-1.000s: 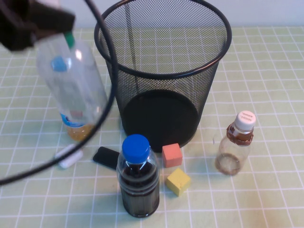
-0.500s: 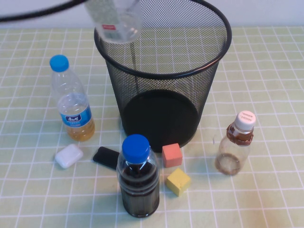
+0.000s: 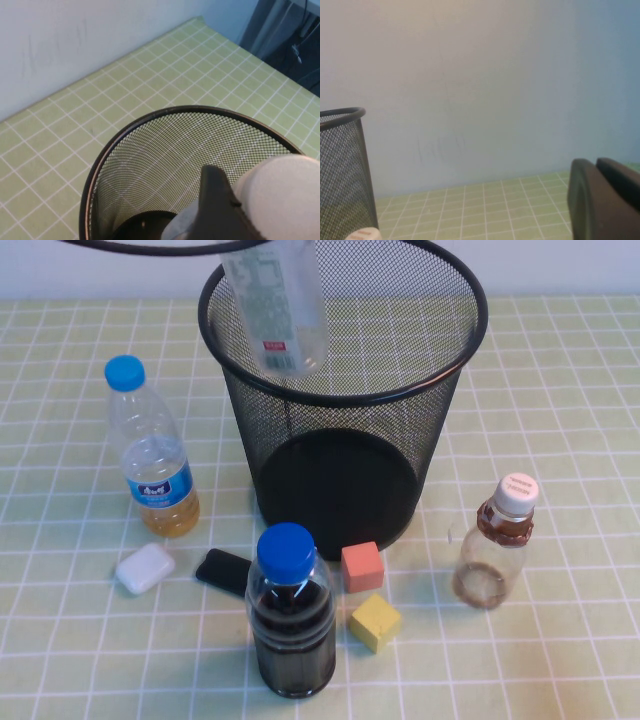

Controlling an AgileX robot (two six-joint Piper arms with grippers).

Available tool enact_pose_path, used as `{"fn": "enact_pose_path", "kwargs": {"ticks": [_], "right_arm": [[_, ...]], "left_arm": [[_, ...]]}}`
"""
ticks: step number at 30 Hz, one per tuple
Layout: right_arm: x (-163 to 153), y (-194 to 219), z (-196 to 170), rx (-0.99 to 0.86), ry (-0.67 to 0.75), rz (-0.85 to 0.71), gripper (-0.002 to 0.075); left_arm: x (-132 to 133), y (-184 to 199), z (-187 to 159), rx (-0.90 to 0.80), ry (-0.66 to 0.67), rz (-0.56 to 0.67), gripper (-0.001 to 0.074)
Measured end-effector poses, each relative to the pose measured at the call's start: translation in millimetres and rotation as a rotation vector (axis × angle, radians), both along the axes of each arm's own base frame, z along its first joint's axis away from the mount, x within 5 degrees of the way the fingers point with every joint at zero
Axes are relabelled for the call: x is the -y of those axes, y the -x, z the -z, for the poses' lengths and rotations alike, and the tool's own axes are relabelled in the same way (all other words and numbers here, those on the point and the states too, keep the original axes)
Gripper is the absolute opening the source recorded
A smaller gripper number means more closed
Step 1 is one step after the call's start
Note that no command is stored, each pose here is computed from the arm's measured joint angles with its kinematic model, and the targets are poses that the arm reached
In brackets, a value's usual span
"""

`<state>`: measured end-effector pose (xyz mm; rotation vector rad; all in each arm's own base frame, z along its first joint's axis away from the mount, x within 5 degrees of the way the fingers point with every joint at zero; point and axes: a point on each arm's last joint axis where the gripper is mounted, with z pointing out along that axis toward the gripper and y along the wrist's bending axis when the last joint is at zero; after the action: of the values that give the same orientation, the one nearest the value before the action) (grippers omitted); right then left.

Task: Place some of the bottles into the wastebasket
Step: Place the bottle in the trash can

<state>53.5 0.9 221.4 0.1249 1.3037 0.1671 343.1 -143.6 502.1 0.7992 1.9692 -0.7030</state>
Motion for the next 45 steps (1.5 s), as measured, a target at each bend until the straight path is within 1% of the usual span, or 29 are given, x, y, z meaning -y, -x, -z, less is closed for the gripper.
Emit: {"fn": "enact_pose_path", "kwargs": {"ticks": [8, 11, 16, 21, 27, 38, 45], "right_arm": [[0, 0, 0, 0.000, 0.000, 0.000, -0.0010], [0, 0, 0, 0.000, 0.000, 0.000, -0.0010], [0, 0, 0, 0.000, 0.000, 0.000, -0.0010], [0, 0, 0, 0.000, -0.001, 0.000, -0.0010], [0, 0, 0, 0.000, -0.001, 0.000, -0.0010], [0, 0, 0, 0.000, -0.001, 0.000, -0.0010], [0, 0, 0, 0.000, -0.001, 0.000, -0.0010]], "left_arm": [[8, -19, 22, -0.058, -0.017, 0.009, 0.0348], [15, -23, 30, -0.068, -0.029, 0.031, 0.0348], [35, -28, 45, -0.091, -0.048, 0.080, 0.0348], [45, -37, 60, -0.115, -0.065, 0.090, 0.0348], [46, -46, 71, -0.125, -0.103, 0.069, 0.0348], [45, -46, 72, -0.128, -0.109, 0.071, 0.0348], [43, -48, 74, -0.120, -0.144, 0.053, 0.0357]]}}
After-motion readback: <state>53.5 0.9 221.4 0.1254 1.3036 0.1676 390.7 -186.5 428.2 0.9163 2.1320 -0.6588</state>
